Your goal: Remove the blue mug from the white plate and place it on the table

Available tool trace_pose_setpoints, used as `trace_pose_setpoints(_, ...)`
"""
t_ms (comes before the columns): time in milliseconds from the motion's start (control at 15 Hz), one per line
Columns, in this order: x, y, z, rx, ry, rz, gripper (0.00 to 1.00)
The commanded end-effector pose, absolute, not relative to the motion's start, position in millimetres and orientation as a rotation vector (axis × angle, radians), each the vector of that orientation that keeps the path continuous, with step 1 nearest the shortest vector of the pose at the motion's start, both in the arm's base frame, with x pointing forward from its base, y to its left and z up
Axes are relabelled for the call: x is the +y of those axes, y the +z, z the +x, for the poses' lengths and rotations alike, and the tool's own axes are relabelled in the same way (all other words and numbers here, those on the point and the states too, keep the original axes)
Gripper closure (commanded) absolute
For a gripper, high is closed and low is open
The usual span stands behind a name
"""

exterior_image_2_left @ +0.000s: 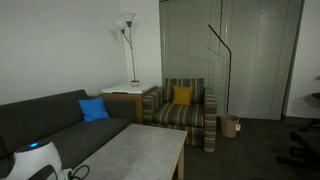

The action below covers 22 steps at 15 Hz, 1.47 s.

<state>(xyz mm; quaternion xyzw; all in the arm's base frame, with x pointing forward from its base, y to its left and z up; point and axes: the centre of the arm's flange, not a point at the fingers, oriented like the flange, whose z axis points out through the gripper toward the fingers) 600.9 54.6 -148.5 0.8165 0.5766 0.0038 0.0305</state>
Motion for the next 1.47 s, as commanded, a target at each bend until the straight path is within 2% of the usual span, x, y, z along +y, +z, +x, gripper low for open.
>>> trace_pose_setpoints(0, 53.2, -136.2, 599.0, 1.878, 0.027, 2.472, 0.25)
trace_pose_setpoints(133, 54.6, -135.4, 599.1, 1.911, 0.032, 2.455, 0.27)
trace_pose_setpoints(200, 55.0, -135.0, 599.3, 1.924, 0.034, 2.448, 0.25)
trace_pose_setpoints(333, 55.2, -134.4, 599.9, 1.947, 0.036, 2.436, 0.30)
trace_pose_setpoints(467, 55.0, -133.9, 600.4, 1.961, 0.040, 2.427, 0.38)
trace_pose_setpoints(600, 54.7, -133.0, 600.1, 1.970, 0.043, 2.421, 0.50)
trace_pose_setpoints(733, 54.7, -132.3, 600.2, 1.974, 0.046, 2.417, 0.53)
trace_pose_setpoints(800, 54.8, -131.9, 600.3, 1.976, 0.046, 2.415, 0.59)
trace_pose_setpoints(867, 54.9, -131.7, 600.3, 1.977, 0.046, 2.413, 0.56)
trace_pose_setpoints(1200, 54.8, -131.1, 600.6, 1.981, 0.049, 2.408, 0.61)
trace_pose_setpoints(1267, 54.8, -131.1, 600.5, 1.982, 0.049, 2.408, 0.66)
trace_pose_setpoints(1333, 55.1, -131.1, 600.6, 1.985, 0.046, 2.405, 0.85)
trace_pose_setpoints(1400, 55.5, -131.1, 600.7, 1.987, 0.043, 2.403, 0.90)
